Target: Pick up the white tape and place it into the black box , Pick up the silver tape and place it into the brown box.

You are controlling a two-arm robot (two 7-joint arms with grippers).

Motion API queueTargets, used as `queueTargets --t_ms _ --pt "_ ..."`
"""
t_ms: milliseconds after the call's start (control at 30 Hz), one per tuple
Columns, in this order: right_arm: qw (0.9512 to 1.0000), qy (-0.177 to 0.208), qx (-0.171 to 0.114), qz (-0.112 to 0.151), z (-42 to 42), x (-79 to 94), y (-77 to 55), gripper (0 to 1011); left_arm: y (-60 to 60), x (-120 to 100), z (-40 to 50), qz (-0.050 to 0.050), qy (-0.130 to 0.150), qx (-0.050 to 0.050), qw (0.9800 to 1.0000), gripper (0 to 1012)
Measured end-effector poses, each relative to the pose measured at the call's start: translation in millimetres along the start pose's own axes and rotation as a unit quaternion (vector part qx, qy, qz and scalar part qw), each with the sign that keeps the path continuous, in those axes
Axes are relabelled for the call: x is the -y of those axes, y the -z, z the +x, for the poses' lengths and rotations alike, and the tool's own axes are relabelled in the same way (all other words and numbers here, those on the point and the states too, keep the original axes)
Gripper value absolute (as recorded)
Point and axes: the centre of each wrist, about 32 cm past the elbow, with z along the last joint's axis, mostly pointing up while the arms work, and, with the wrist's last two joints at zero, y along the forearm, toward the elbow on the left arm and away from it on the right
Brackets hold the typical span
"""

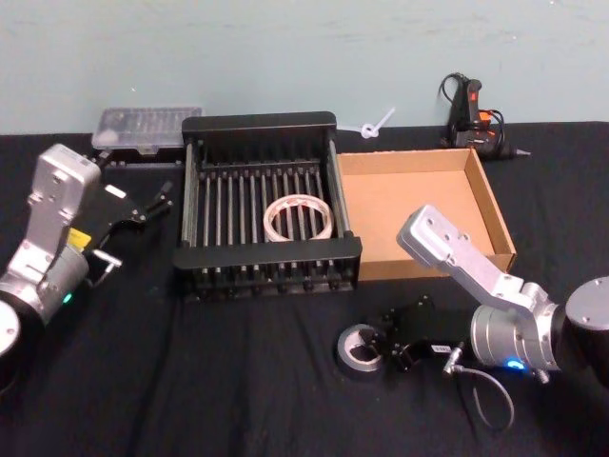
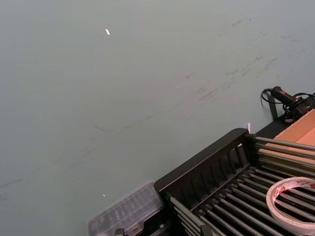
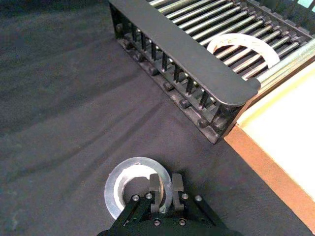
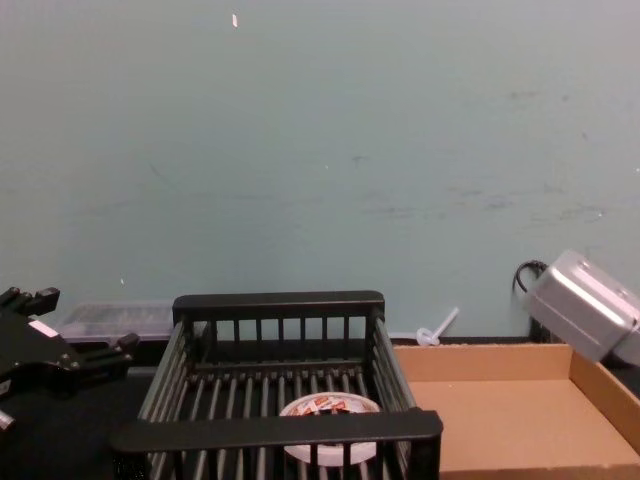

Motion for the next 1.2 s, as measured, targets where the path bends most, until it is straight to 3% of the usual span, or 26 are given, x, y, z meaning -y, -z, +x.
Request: queueTargets --t_ms 233,467,533,867,1200 --pt "0.9999 0.009 -0.008 0.006 1.9 2.6 0.6 158 0.0 0.0 0.0 0.0 0.0 0.0 1.0 1001" --pt "0.9986 0.041 -0.021 0.026 12.1 12.2 -3.7 158 0.0 0.0 0.0 0.0 0.0 0.0 1.0 1001" --pt "0.9966 0.066 -0.029 0.041 21.0 19.7 -8.3 158 0.0 0.0 0.0 0.0 0.0 0.0 1.0 1002" --pt "0.9863 0.137 -0.053 0.075 48.5 33.0 -19.7 158 0.0 0.0 0.0 0.0 0.0 0.0 1.0 1002" --pt "0.978 0.181 -0.07 0.077 68.3 28.1 -25.0 158 0.0 0.0 0.0 0.0 0.0 0.0 1.0 1001"
